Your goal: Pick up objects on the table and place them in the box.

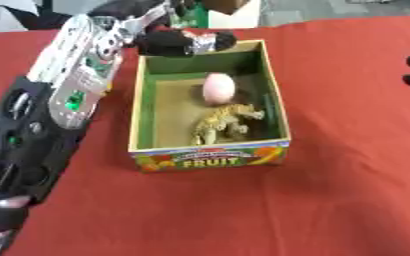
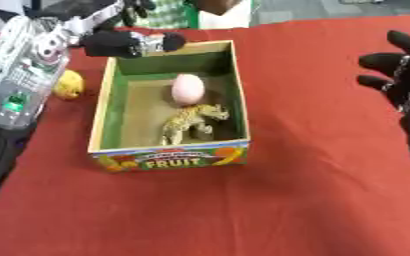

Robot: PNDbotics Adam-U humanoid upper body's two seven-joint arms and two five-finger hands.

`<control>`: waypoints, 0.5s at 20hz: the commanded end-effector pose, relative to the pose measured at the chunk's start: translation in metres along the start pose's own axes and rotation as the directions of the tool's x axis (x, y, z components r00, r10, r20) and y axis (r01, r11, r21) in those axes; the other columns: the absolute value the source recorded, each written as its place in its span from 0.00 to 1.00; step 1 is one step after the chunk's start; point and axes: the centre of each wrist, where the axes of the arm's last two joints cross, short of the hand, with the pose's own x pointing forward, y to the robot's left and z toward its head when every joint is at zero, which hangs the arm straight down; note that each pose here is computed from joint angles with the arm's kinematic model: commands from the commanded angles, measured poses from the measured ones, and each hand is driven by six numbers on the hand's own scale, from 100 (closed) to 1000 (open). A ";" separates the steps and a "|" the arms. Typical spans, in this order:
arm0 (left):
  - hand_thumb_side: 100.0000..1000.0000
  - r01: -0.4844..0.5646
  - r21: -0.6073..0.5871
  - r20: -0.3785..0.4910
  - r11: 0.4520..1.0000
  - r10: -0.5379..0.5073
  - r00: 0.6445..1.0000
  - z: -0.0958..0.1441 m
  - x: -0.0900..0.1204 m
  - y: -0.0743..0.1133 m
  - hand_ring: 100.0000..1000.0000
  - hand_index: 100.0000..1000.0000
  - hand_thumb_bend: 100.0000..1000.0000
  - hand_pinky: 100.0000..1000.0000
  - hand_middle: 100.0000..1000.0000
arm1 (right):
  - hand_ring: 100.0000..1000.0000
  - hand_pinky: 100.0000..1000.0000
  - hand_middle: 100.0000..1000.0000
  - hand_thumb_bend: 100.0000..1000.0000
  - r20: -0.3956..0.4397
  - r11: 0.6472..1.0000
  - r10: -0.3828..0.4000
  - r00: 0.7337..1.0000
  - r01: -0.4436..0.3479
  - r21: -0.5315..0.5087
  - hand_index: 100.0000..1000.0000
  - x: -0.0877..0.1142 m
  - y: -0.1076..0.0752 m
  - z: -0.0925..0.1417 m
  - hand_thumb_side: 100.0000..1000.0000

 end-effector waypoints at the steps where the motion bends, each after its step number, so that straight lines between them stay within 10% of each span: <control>1: 1.00 0.010 0.110 0.013 0.994 -0.012 1.000 0.018 -0.003 0.026 0.72 0.91 0.70 0.56 0.76 | 0.87 0.83 0.70 0.00 0.029 0.999 0.035 0.999 -0.035 0.001 0.96 0.008 -0.006 -0.003 1.00; 10: 1.00 0.053 0.206 -0.100 0.977 -0.033 0.994 0.045 -0.028 0.045 0.72 0.91 0.63 0.55 0.76 | 0.87 0.83 0.70 0.00 0.033 0.999 0.037 0.999 -0.037 -0.006 0.96 0.008 -0.007 -0.003 1.00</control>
